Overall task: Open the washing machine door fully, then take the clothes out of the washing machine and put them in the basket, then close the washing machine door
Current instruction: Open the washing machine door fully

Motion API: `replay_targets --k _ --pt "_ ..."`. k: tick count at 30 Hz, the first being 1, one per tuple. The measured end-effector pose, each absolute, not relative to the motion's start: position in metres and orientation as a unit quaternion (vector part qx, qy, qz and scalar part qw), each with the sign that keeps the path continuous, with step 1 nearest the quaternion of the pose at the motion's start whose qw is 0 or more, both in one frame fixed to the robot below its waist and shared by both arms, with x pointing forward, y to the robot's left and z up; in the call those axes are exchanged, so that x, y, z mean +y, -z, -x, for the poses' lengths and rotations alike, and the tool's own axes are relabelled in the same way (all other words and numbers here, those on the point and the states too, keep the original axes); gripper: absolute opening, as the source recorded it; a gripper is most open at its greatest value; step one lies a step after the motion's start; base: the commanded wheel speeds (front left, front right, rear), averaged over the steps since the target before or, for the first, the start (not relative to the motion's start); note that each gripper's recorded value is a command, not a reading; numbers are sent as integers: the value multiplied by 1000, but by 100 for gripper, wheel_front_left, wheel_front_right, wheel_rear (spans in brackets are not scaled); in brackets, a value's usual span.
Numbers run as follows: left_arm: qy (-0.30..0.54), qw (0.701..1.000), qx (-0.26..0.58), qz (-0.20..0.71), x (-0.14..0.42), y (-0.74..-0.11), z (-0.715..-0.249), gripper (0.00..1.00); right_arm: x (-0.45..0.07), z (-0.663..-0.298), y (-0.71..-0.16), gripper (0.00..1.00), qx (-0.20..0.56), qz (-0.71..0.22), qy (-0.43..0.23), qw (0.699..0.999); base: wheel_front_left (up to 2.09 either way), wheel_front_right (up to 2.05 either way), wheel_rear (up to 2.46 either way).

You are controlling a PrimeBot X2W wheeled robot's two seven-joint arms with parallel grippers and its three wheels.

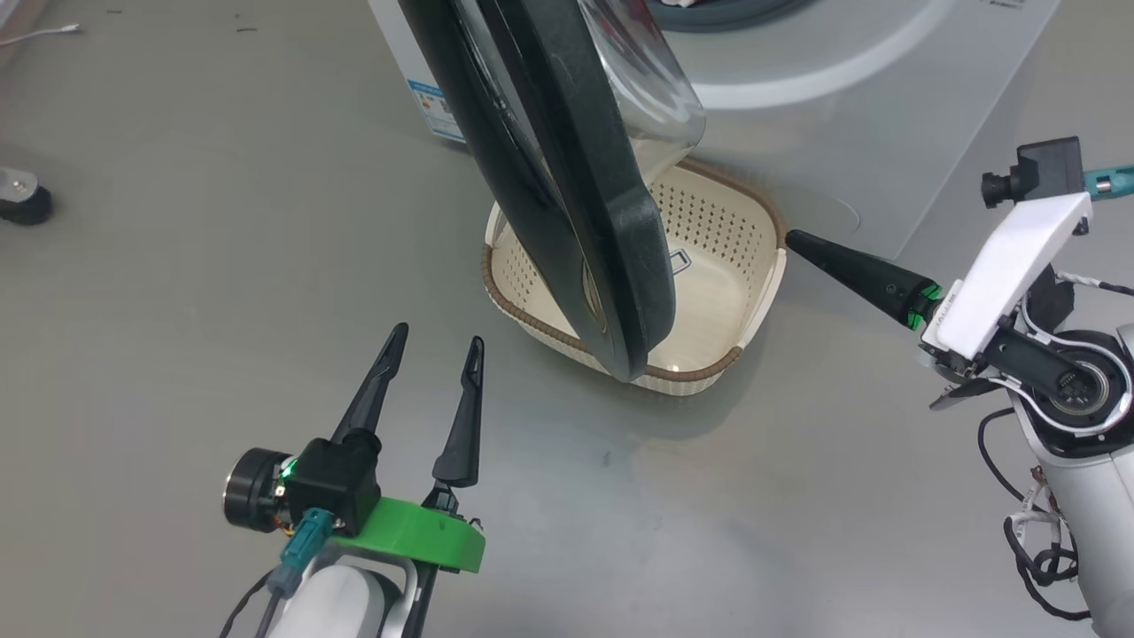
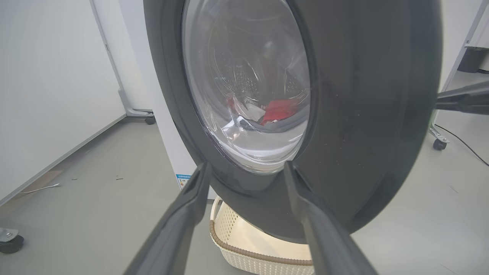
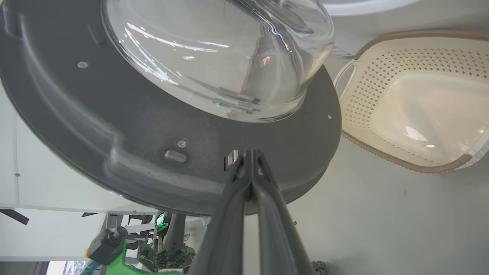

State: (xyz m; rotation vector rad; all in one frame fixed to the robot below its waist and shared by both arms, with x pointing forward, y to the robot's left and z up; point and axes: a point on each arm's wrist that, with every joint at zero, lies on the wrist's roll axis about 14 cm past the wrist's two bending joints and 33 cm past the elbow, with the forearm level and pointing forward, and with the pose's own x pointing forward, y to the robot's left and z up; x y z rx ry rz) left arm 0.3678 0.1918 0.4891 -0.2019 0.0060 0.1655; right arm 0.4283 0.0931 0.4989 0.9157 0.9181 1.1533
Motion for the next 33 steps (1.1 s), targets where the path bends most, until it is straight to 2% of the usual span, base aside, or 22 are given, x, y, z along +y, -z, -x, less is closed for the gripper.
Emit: replay_targets --k 9,17,18,21,28,33 --pt "-89 991 -5 98 198 -492 -364 100 38 -440 -490 0 319 -311 -443 778 0 0 0" --pt "-81 992 -18 93 196 -498 -367 100 -14 -438 -498 0 217 -211 -374 877 0 0 0" --pt "-81 992 -18 93 196 -498 -367 100 -14 -438 -498 0 217 -211 -374 877 0 0 0" --pt "-80 992 -22 93 196 -500 -367 100 -36 -439 -507 0 166 -192 -342 905 0 0 0" --pt "-71 992 -27 98 190 -503 -362 100 -77 -410 -498 0 110 -149 -282 941 0 0 0" --pt "-59 993 -37 100 183 -509 -362 100 -114 -398 -494 0 79 -132 -217 964 0 0 0"
